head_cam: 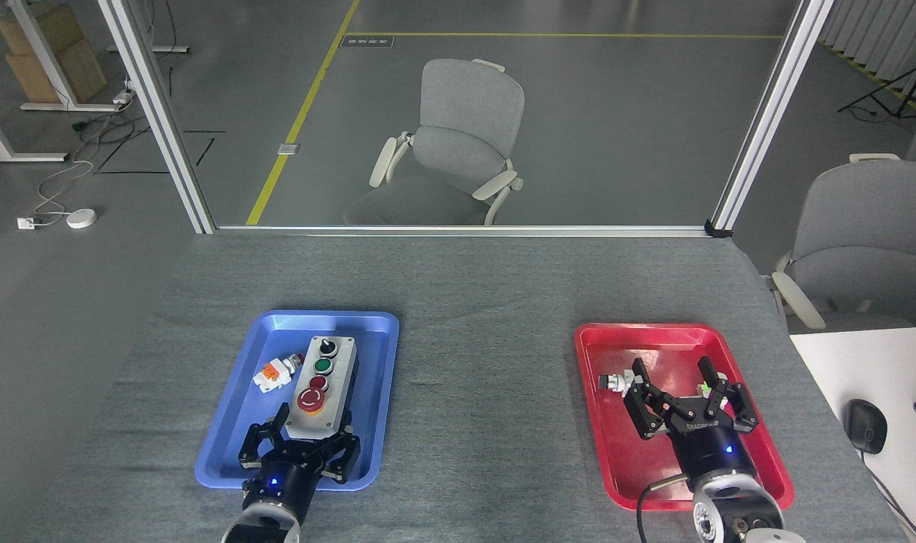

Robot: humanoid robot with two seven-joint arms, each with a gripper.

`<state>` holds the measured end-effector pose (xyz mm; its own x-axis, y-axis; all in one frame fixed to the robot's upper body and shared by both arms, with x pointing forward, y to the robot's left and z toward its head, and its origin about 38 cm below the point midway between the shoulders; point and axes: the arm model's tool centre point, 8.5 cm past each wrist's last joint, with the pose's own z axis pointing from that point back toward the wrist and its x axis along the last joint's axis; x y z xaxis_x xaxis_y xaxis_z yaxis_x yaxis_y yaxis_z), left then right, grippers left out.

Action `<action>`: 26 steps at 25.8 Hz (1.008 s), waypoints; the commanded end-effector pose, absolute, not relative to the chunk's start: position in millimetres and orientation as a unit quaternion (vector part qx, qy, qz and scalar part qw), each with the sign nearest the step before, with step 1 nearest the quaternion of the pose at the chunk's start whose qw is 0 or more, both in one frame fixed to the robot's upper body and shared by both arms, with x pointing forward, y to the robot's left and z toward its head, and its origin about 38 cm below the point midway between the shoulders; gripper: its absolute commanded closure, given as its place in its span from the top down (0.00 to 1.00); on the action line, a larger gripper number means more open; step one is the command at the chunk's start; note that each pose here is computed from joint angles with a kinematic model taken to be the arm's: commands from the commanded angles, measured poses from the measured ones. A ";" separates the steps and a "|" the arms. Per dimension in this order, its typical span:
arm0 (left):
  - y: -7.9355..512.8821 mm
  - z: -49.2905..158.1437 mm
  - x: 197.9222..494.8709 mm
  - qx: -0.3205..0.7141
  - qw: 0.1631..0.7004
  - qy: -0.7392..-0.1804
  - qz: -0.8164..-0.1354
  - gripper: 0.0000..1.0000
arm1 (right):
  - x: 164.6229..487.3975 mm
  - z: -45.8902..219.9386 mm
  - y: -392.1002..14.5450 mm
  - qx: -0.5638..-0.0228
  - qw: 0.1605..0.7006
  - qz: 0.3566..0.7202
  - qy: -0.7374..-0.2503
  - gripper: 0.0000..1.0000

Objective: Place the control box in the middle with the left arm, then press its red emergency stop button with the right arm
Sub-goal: 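Pull the grey control box toward the robot with the left gripper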

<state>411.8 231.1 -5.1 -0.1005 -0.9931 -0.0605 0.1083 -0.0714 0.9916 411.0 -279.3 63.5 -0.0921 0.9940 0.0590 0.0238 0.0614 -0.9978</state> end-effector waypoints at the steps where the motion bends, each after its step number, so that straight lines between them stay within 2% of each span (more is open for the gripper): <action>1: 231.5 -9.5 415.9 0.460 0.488 -0.475 -0.570 0.99 | 411.1 63.8 -279.6 -0.467 0.484 0.502 -0.544 0.99; 10: 235.7 -29.8 419.3 0.448 0.505 -0.462 -0.575 0.99 | 411.1 63.5 -277.9 -0.466 0.485 0.501 -0.546 0.99; 13: 234.5 -28.8 421.4 0.450 0.505 -0.465 -0.572 0.99 | 411.1 63.4 -277.3 -0.465 0.485 0.500 -0.546 0.99; 18: 236.9 -36.7 424.6 0.449 0.512 -0.462 -0.569 0.92 | 411.1 63.4 -277.4 -0.466 0.485 0.500 -0.546 0.99; 19: 236.4 -37.5 424.6 0.450 0.511 -0.465 -0.567 0.90 | 411.1 63.4 -278.0 -0.466 0.486 0.499 -0.545 0.99; 22: 236.4 -34.6 425.2 0.457 0.504 -0.473 -0.559 0.73 | 411.1 63.4 -277.5 -0.466 0.485 0.500 -0.546 0.99; 26: 236.2 -32.3 425.2 0.462 0.496 -0.485 -0.553 0.37 | 411.1 63.6 -278.7 -0.467 0.486 0.499 -0.545 0.99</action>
<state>424.8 236.0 -34.9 -0.0774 -0.9965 -0.0328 0.1328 -0.0429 0.9902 411.1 -278.0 63.4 -0.0939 0.9935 0.0643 0.0228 0.0667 -0.9975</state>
